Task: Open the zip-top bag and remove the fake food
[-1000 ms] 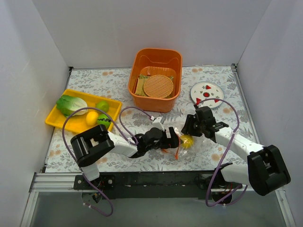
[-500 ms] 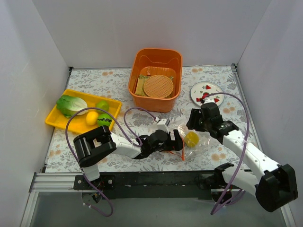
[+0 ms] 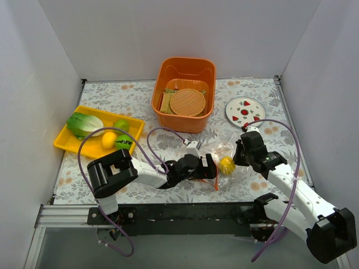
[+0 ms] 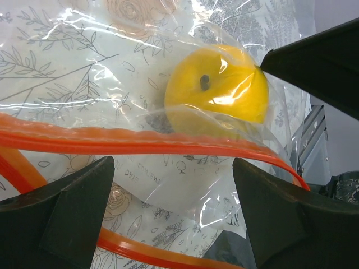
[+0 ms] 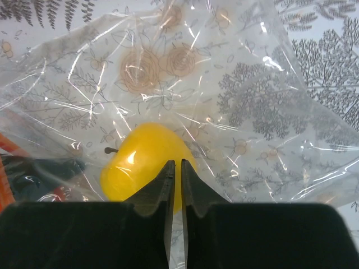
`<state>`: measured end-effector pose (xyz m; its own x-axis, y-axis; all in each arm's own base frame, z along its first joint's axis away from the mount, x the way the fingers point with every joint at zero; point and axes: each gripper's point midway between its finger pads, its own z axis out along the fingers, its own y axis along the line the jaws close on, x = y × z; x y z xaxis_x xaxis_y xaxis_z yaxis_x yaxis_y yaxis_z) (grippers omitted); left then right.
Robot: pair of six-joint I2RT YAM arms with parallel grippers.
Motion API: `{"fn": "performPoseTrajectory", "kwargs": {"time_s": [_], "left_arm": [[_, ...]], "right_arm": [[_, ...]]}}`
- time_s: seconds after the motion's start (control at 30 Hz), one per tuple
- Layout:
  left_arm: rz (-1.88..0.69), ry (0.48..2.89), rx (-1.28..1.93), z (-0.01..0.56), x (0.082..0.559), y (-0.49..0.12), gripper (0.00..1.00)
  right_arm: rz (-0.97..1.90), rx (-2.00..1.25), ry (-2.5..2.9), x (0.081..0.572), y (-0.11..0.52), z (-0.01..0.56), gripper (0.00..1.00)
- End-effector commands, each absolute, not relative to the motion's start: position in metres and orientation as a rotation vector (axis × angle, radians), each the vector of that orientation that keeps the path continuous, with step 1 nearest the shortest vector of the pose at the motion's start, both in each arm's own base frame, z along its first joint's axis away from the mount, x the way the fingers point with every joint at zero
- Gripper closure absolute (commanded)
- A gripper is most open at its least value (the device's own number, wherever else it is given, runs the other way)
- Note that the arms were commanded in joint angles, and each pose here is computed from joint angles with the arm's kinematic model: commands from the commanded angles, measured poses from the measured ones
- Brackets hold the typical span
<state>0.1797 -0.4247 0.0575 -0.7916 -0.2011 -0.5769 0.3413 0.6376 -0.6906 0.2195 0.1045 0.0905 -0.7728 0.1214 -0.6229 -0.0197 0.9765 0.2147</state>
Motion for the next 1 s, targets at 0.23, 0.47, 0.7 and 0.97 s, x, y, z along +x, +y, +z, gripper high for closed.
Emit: {"fn": "performPoseTrajectory", "kwargs": {"time_s": [0.23, 0.47, 0.7, 0.97], "left_arm": [[-1.094, 2.197, 0.152, 0.064, 0.180, -0.432, 0.14], [-1.054, 2.204, 0.171, 0.060, 0.178, -0.431, 0.13], [-0.949, 2.239, 0.153, 0.051, 0.184, -0.429, 0.13], [-0.741, 2.285, 0.105, 0.042, 0.202, -0.419, 0.13]], "right_arm": [[0.344, 0.086, 2.505, 0.212, 0.116, 0.063, 0.97], [0.442, 0.075, 2.513, 0.211, 0.132, 0.056, 0.99], [0.513, 0.001, 2.513, 0.210, 0.152, 0.051, 0.99], [0.472, -0.063, 2.525, 0.212, 0.163, 0.049, 0.94]]}}
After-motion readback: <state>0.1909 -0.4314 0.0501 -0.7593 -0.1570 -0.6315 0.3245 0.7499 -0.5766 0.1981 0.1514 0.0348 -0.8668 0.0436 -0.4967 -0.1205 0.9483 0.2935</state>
